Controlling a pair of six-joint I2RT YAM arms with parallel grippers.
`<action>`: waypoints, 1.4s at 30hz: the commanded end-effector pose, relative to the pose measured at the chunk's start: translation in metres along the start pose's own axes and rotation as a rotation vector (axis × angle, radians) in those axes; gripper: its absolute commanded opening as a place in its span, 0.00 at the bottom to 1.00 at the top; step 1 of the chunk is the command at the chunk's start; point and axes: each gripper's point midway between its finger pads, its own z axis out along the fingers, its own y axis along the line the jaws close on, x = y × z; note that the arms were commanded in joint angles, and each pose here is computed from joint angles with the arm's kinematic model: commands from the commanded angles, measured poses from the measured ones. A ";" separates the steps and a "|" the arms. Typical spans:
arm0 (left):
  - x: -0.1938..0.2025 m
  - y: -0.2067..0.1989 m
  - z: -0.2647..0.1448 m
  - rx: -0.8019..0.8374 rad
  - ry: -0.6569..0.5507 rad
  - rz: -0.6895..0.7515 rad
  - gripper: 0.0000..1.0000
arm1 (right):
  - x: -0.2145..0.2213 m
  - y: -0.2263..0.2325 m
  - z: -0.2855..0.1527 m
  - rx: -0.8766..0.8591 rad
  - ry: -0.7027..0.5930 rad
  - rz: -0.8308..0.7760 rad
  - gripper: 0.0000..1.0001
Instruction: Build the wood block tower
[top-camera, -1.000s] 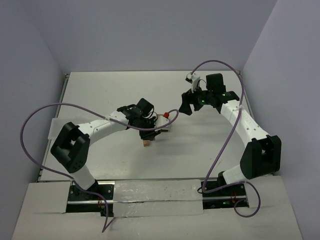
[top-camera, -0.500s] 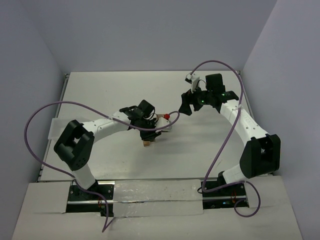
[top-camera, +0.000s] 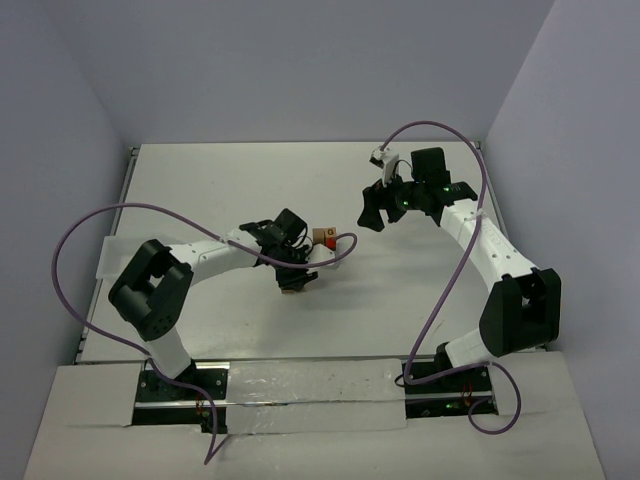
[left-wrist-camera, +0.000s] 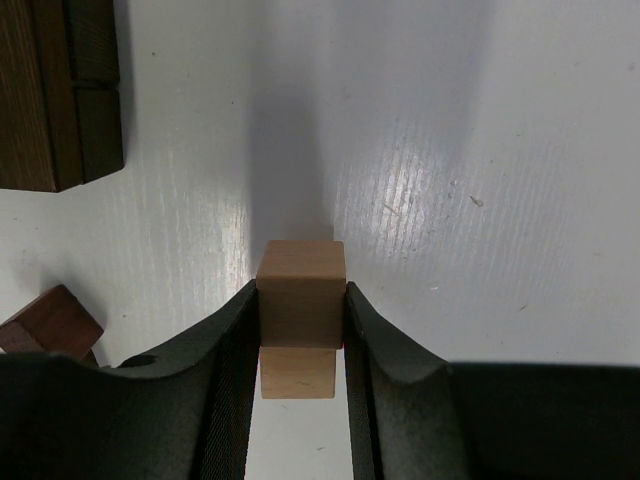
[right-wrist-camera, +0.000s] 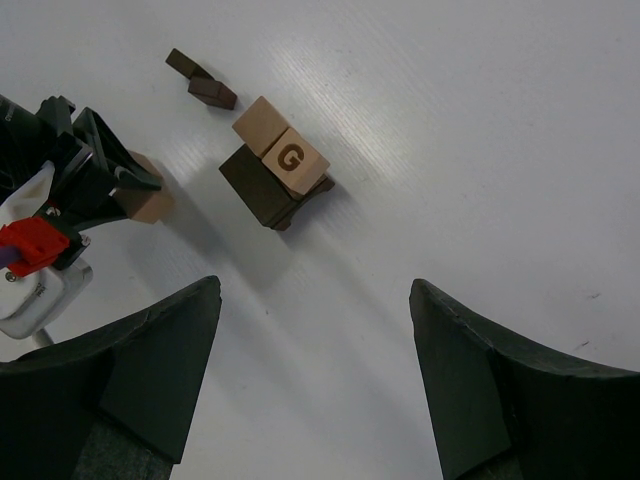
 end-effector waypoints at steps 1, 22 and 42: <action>-0.008 0.009 0.001 -0.034 -0.035 0.035 0.25 | -0.010 0.003 -0.004 -0.002 -0.021 -0.037 0.83; 0.001 0.012 0.001 -0.048 0.007 0.065 0.52 | -0.019 0.015 -0.008 0.019 -0.027 -0.061 0.84; -0.084 0.051 -0.202 -0.463 -0.450 -0.363 0.99 | -0.085 0.018 -0.055 0.238 -0.238 0.094 1.00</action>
